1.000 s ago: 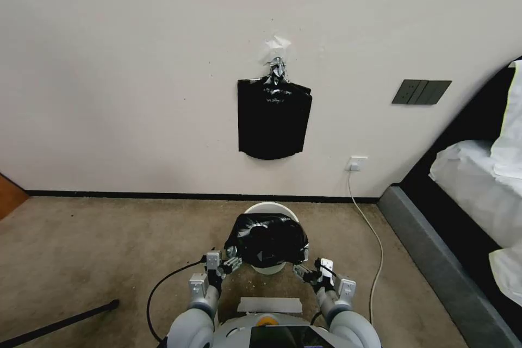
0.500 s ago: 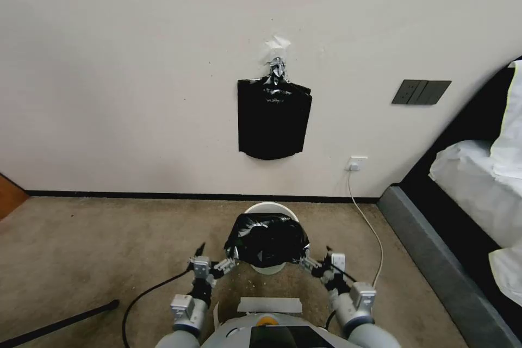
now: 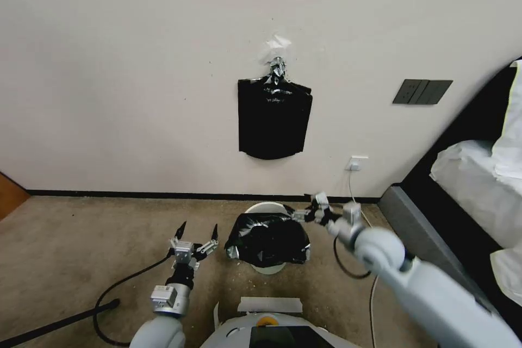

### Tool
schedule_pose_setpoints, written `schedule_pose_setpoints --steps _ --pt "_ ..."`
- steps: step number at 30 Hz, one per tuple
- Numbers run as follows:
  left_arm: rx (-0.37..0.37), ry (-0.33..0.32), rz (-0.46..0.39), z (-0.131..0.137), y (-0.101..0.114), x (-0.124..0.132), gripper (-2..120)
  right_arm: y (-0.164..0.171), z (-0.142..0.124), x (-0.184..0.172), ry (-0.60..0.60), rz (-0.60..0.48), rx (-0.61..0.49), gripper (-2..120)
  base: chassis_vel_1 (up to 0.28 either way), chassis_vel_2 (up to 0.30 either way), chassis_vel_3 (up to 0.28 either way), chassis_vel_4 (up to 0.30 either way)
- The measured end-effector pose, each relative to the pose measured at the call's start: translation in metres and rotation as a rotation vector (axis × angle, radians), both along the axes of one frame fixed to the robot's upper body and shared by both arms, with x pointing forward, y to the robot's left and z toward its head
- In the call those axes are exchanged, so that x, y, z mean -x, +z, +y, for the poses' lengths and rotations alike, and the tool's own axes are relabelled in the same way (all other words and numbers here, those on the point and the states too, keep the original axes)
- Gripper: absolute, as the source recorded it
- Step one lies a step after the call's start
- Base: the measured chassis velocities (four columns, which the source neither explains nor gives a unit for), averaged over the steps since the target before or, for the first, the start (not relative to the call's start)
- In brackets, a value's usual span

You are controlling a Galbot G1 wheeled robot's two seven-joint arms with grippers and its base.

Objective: Place a trash bag onto the trash bin.

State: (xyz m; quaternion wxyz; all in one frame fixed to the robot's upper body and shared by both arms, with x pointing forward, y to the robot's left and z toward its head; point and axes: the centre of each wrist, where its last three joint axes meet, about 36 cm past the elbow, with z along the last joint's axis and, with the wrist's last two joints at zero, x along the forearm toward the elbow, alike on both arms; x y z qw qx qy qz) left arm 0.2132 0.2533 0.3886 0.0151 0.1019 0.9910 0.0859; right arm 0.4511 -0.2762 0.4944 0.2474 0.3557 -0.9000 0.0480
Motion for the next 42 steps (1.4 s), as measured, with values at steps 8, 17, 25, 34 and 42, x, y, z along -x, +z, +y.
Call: schedule_pose_setpoints --steps 8,17,25,34,42 --pt "-0.069 -0.008 -0.045 0.01 0.004 0.007 100 -0.032 0.02 -0.072 0.169 0.079 0.115 100 0.0 0.0 0.0 0.0" --pt "-0.075 0.012 -0.045 0.011 0.003 0.015 100 -0.052 0.031 -0.098 0.23 0.128 0.125 100 0.0 0.0 0.0 0.0" --pt "-0.063 0.019 -0.045 0.008 0.002 0.015 100 -0.07 0.029 -0.111 0.245 0.158 0.153 84 0.0 0.0 0.0 0.0" --pt "-0.052 0.025 -0.046 0.007 0.001 0.013 100 -0.082 0.031 -0.116 0.26 0.168 0.175 51 0.0 0.0 0.0 0.0" --pt "-0.038 0.02 -0.032 0.002 -0.002 0.015 100 -0.088 0.033 -0.116 0.275 0.172 0.165 22 0.0 0.0 0.0 0.0"
